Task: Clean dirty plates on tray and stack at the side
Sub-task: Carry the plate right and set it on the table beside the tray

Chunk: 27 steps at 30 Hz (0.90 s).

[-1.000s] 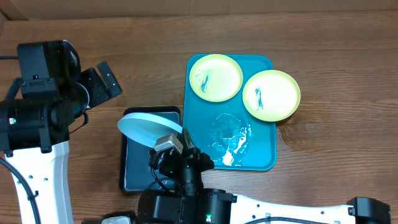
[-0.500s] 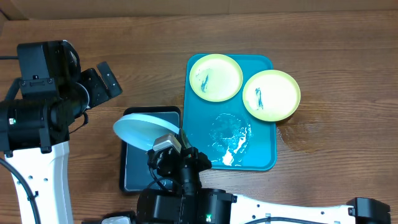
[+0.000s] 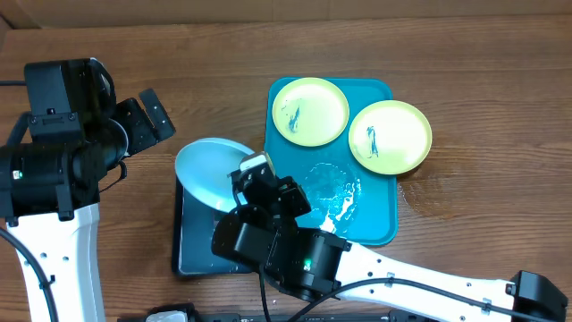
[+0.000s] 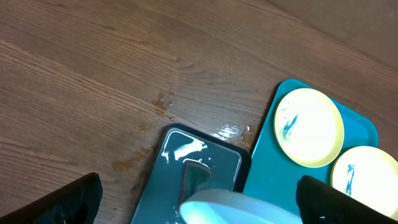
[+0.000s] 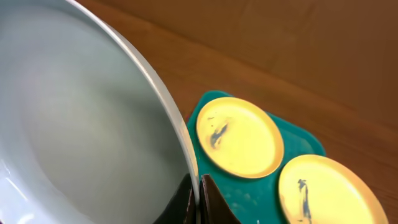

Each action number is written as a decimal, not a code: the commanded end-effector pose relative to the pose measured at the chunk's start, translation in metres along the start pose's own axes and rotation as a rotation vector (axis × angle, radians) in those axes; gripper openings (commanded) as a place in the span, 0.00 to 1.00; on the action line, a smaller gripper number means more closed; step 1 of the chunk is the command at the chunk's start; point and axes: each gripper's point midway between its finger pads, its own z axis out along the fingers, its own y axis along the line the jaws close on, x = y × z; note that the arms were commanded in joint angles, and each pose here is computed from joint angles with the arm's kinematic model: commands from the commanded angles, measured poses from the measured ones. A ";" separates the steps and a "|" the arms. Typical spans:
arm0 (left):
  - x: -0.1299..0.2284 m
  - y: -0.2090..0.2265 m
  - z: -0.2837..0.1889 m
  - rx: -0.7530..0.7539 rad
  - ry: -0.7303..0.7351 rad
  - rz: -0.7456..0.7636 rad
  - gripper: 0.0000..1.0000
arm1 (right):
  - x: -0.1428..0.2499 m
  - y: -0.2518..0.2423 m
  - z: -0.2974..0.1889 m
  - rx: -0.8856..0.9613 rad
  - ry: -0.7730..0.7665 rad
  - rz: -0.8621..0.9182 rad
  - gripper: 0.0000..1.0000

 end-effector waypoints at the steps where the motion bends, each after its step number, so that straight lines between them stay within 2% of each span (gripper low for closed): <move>1: -0.007 0.000 -0.011 0.007 -0.041 0.016 1.00 | -0.005 0.001 0.004 -0.042 0.020 0.070 0.04; 7: -0.007 0.000 -0.011 0.007 -0.041 0.016 1.00 | 0.006 -0.008 0.033 -0.119 0.152 0.242 0.04; 11: -0.007 0.000 -0.011 0.007 -0.041 0.016 1.00 | 0.018 -0.017 0.059 -0.256 0.330 0.459 0.04; 14: -0.007 0.000 -0.011 0.007 -0.041 0.016 1.00 | 0.021 -0.039 0.079 -0.386 0.468 0.644 0.04; 19: -0.007 -0.001 -0.011 0.007 -0.041 0.017 1.00 | 0.018 -0.106 0.096 -0.547 0.577 0.902 0.04; 23: -0.007 -0.001 -0.011 0.007 -0.041 0.017 1.00 | 0.047 -0.203 0.102 -0.373 0.607 1.104 0.04; 27: -0.007 -0.001 -0.011 0.007 -0.041 0.017 1.00 | 0.098 -0.299 0.093 -0.104 0.629 1.276 0.04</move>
